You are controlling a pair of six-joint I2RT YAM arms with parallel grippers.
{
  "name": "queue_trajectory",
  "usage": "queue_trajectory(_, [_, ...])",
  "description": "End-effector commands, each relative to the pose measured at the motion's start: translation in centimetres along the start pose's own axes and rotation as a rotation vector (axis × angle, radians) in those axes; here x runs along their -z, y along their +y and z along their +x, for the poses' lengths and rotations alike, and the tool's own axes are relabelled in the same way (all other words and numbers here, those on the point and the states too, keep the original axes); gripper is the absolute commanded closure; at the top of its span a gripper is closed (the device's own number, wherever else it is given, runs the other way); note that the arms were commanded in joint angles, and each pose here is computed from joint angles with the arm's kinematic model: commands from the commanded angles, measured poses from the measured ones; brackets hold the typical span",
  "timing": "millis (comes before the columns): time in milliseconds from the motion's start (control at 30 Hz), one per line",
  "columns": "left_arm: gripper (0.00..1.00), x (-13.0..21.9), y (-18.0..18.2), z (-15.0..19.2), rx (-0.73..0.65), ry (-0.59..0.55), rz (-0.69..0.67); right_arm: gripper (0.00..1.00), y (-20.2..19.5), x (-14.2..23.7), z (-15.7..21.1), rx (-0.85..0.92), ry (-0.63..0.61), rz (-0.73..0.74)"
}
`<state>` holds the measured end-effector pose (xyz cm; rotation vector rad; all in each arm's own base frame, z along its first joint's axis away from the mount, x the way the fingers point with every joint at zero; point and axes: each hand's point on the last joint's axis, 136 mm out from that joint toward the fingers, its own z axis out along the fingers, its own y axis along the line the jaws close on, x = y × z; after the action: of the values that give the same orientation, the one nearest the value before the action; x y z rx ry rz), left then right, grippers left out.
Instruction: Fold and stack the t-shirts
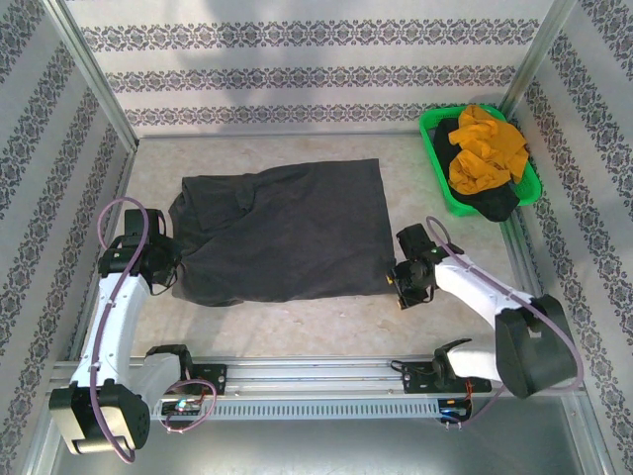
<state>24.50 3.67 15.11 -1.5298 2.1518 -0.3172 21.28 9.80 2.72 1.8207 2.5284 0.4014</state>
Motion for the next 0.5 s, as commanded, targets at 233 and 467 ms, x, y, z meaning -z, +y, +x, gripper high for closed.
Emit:
queue_trajectory(233, [1.00,1.1,-0.9,-0.6,-0.005,-0.018,0.044,0.62,2.9,-2.5,0.7,0.030,0.068,0.026])
queue_trajectory(467, [1.00,1.4,-4.8,-1.4,-0.011,-0.031,0.201,1.00,10.3,0.9,-2.0,0.127,-0.051,-0.180])
